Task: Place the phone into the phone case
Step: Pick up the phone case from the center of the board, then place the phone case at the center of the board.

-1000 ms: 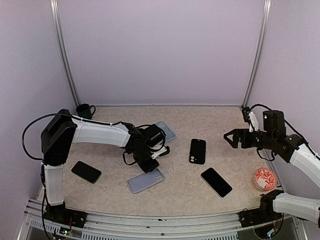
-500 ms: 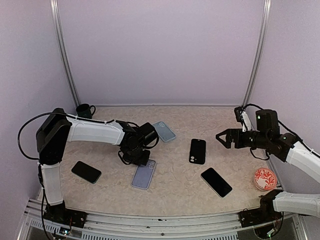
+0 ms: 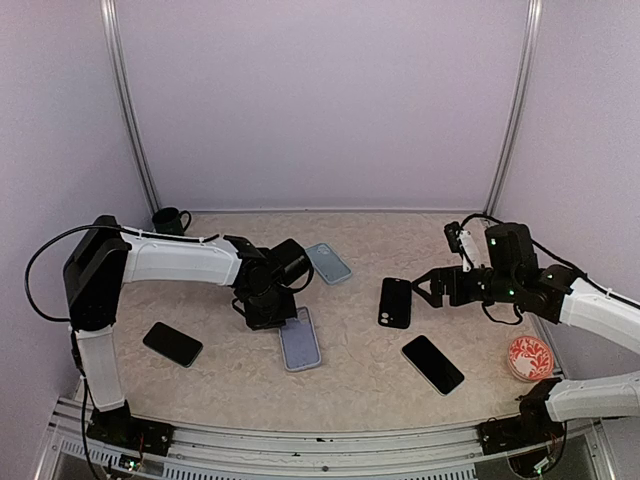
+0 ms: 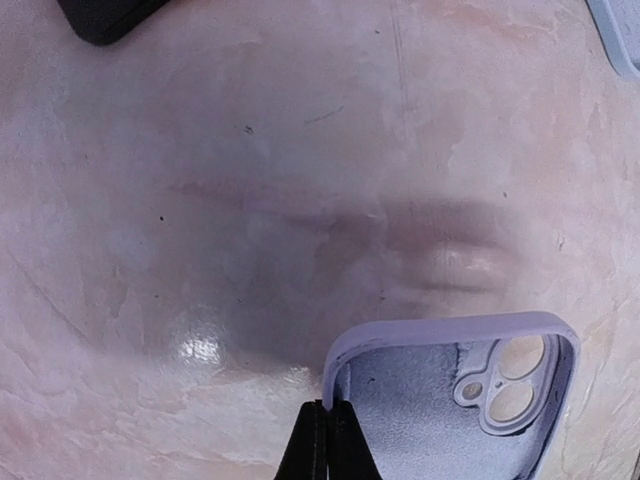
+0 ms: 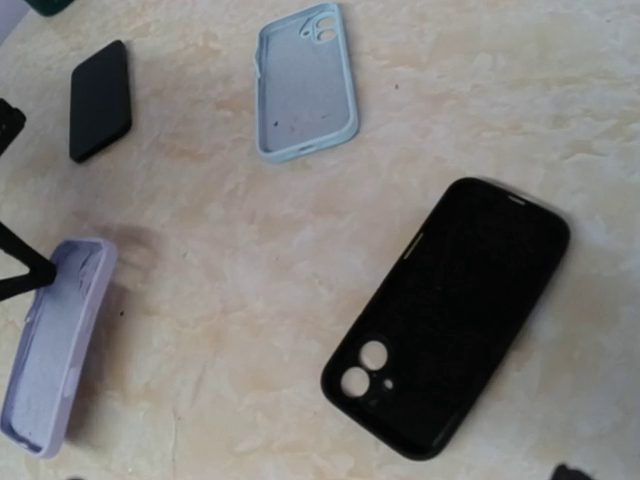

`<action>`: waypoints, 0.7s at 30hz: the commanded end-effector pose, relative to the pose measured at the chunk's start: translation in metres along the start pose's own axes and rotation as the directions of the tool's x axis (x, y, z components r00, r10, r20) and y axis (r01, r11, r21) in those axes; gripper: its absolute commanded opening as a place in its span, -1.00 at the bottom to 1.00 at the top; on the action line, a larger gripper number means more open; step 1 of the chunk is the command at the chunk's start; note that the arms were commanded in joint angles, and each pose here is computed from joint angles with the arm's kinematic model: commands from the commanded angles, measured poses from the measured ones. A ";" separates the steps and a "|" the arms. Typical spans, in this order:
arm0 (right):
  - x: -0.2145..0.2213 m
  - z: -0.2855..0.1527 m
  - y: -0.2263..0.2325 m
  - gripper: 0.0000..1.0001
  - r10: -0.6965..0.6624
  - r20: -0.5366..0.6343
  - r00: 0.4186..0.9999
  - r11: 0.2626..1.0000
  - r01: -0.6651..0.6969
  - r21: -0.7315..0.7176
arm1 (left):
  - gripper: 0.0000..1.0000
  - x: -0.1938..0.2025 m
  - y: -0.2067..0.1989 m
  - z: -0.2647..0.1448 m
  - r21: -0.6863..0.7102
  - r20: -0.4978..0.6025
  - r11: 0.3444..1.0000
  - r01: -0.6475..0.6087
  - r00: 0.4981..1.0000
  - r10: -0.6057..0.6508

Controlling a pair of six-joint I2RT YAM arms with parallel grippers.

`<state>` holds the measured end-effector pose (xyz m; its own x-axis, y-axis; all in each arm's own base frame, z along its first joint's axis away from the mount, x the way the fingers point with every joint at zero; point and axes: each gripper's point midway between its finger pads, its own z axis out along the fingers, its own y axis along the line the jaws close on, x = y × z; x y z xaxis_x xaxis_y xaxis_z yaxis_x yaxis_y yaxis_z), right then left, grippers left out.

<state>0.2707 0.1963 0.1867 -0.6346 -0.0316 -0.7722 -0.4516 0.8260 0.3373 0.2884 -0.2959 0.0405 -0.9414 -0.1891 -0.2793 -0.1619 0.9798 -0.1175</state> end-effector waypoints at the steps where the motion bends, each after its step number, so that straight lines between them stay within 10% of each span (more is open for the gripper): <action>1: -0.016 -0.001 0.009 0.99 -0.018 0.045 0.999 1.000 0.018 0.007 | -1.00 0.000 -0.008 -0.004 0.073 -0.040 0.982 0.172 0.985 -0.170; 21: 0.011 0.002 -0.006 0.99 -0.035 -0.043 0.998 0.995 0.039 0.092 | -0.83 0.023 0.002 0.015 0.149 -0.125 0.882 0.447 0.894 -0.431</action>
<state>0.2733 0.1929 0.1840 -0.6248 -0.0621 -0.7783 -0.4275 0.8613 0.2745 0.2767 -0.2927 0.0179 -0.8192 -0.5600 -0.1234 -0.4952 0.7994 -0.3402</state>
